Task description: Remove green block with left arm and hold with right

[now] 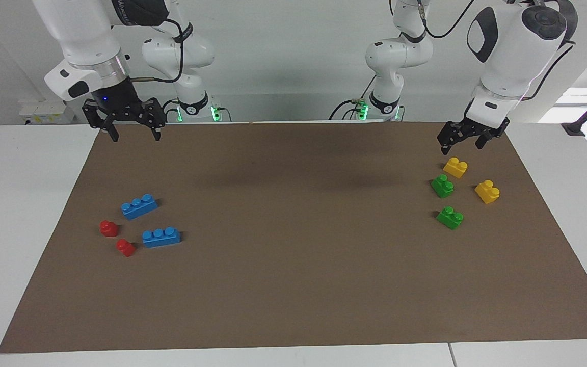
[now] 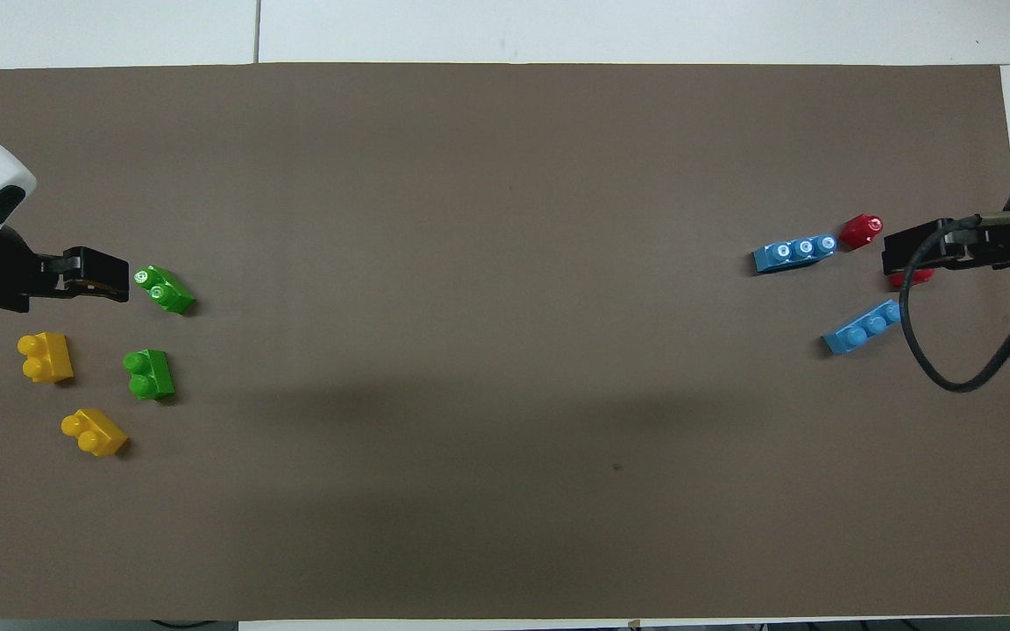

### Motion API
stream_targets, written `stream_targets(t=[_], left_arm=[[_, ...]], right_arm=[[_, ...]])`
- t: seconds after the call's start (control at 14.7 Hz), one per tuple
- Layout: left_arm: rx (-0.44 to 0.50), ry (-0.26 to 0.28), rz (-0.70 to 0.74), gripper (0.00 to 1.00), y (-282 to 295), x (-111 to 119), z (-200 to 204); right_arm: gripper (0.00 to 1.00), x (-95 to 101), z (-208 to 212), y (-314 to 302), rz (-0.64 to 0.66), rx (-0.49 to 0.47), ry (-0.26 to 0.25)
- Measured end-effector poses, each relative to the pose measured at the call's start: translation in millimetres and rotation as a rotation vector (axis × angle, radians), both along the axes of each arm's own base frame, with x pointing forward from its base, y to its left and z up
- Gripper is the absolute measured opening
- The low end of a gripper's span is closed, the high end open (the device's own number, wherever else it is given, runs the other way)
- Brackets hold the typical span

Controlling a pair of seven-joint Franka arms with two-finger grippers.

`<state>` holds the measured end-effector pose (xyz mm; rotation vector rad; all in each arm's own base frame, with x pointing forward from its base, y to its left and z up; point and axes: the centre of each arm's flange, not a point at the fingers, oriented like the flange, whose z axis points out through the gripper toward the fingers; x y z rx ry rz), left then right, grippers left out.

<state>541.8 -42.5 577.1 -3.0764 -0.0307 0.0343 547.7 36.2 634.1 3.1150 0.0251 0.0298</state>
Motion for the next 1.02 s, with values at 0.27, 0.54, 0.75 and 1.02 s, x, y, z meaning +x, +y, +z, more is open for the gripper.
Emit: stream_targets(t=[0.27,0.54,0.75,1.02], left_arm=[[-0.058,-0.006,0.006,1.00,-2,-5,8],[-0.094,-0.007,0.024,1.00,3,-7,12],[-0.096,-0.005,0.024,1.00,2,-7,12],[-0.095,-0.010,0.022,1.00,1,-8,14]], right_arm=[[1.00,-1.4,-1,0,0.000,-0.001,0.013],[1.00,-1.8,-1,2,0.004,-0.001,0.015],[1.00,-2.0,-2,3,0.005,-0.001,0.017],[1.00,-2.4,-4,4,0.006,-0.002,0.024]])
